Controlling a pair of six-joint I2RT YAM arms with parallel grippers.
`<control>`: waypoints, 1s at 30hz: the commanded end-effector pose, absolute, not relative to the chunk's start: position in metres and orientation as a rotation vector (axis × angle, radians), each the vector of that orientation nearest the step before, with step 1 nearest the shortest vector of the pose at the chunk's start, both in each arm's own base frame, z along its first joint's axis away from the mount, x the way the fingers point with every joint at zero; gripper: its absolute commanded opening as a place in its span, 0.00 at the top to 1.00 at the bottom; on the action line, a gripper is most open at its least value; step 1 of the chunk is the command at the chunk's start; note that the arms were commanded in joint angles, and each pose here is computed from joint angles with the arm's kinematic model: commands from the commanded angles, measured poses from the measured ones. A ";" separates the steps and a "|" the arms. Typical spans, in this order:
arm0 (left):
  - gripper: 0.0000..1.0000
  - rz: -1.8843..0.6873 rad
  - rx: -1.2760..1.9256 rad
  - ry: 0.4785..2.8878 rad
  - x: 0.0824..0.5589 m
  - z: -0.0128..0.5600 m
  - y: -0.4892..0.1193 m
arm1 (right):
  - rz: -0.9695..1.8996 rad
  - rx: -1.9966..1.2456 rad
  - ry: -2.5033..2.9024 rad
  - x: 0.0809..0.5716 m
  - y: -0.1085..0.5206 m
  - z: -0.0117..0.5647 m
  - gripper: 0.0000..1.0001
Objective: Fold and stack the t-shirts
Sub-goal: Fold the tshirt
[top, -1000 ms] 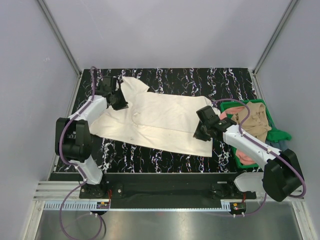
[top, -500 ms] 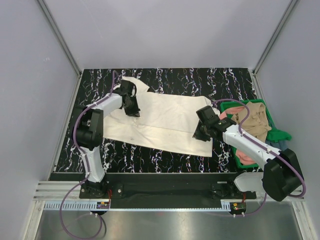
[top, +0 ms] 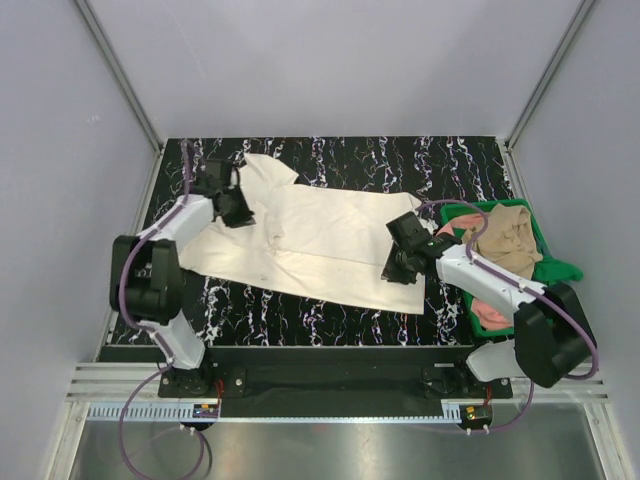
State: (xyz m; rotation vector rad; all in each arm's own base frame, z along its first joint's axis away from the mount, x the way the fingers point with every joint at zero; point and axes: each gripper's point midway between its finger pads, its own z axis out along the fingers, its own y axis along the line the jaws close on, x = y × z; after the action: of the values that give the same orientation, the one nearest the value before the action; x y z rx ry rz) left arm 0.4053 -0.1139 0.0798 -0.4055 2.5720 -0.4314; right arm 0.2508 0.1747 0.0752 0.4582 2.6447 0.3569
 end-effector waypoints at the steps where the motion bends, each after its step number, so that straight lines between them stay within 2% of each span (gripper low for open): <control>1: 0.85 -0.215 -0.579 2.499 0.381 0.100 -0.040 | 0.418 0.437 2.683 0.252 0.190 0.064 0.74; 5: 0.85 0.030 -0.782 2.466 0.350 0.087 0.035 | 0.437 0.450 2.703 0.251 0.195 0.050 0.75; 13: 0.93 0.471 -0.958 2.542 0.331 0.041 0.086 | 0.275 0.470 2.802 0.233 0.175 0.020 0.76; 18: 0.92 0.551 -0.842 2.578 0.365 0.037 0.103 | 0.142 0.490 2.794 0.220 0.150 0.012 0.76; 21: 0.93 0.685 -0.846 2.627 0.354 0.021 0.114 | 0.058 0.483 2.812 0.214 0.139 0.009 0.76; 23: 0.92 0.687 -0.863 2.614 0.353 0.021 0.113 | 0.012 0.485 2.811 0.212 0.133 0.010 0.75; 27: 0.89 0.671 -0.853 2.587 0.357 0.034 0.114 | 0.013 0.483 2.796 0.210 0.129 0.017 0.75; 30: 0.87 0.806 -0.876 2.513 0.345 0.053 0.130 | 0.001 0.487 2.776 0.208 0.124 0.024 0.75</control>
State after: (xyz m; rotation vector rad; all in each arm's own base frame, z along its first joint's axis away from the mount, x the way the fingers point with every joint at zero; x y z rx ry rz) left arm 0.3511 0.1033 0.0215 -0.8539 2.6396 0.6314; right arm 0.2138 0.1409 0.0154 0.4923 2.8062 0.0911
